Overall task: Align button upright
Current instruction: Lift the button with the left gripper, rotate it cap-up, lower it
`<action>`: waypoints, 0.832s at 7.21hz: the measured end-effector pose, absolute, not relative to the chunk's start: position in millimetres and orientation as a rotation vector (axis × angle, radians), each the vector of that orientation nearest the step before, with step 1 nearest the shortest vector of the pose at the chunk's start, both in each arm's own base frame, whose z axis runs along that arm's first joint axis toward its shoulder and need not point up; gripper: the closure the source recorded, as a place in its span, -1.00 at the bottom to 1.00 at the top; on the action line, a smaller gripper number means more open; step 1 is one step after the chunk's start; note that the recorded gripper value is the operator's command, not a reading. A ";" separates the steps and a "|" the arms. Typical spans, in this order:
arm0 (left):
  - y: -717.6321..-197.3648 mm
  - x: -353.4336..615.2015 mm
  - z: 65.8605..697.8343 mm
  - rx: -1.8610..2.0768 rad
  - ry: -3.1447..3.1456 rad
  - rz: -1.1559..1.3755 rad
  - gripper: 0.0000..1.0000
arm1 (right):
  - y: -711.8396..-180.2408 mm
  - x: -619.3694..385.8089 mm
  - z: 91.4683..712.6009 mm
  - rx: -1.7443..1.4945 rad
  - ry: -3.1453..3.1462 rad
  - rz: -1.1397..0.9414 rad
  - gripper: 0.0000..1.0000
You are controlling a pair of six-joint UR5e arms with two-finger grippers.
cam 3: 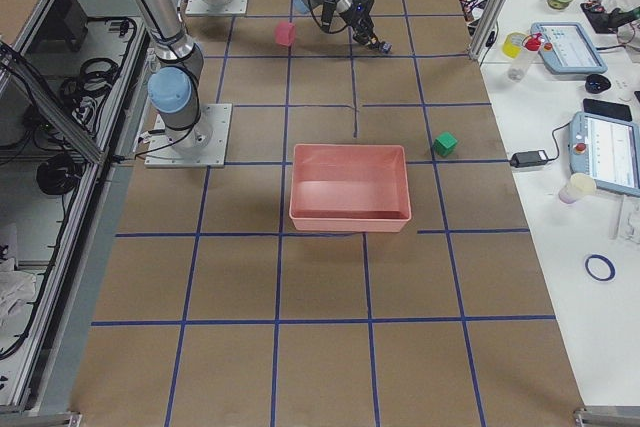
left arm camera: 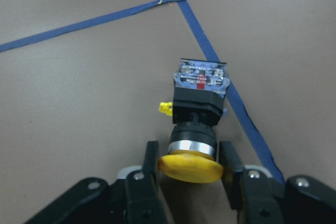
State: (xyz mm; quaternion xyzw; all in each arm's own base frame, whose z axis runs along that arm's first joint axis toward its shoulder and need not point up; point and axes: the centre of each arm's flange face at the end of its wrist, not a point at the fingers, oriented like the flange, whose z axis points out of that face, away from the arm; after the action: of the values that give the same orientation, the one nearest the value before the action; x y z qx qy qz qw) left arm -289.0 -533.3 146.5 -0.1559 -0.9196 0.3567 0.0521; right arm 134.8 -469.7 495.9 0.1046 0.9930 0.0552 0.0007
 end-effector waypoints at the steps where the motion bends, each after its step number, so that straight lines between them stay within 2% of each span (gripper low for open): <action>1: -540.6 -289.0 162.1 -0.422 -2.809 1.073 0.68 | -469.6 134.8 495.4 0.335 3.117 0.175 -1.00; 4: -555.5 -292.6 243.2 -0.084 -2.917 0.843 1.00 | -469.7 134.5 493.7 0.341 3.120 0.183 -1.00; 6: -550.6 -297.7 289.5 0.298 -2.963 0.491 1.00 | -469.7 134.0 492.8 0.340 3.124 0.190 -1.00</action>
State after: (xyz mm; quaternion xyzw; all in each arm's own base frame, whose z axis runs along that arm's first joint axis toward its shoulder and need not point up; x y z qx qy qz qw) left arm -297.7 -550.6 289.5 0.0986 -0.9799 0.1622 0.0618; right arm 134.0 -469.7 492.8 0.1080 0.9923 0.0603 -0.0035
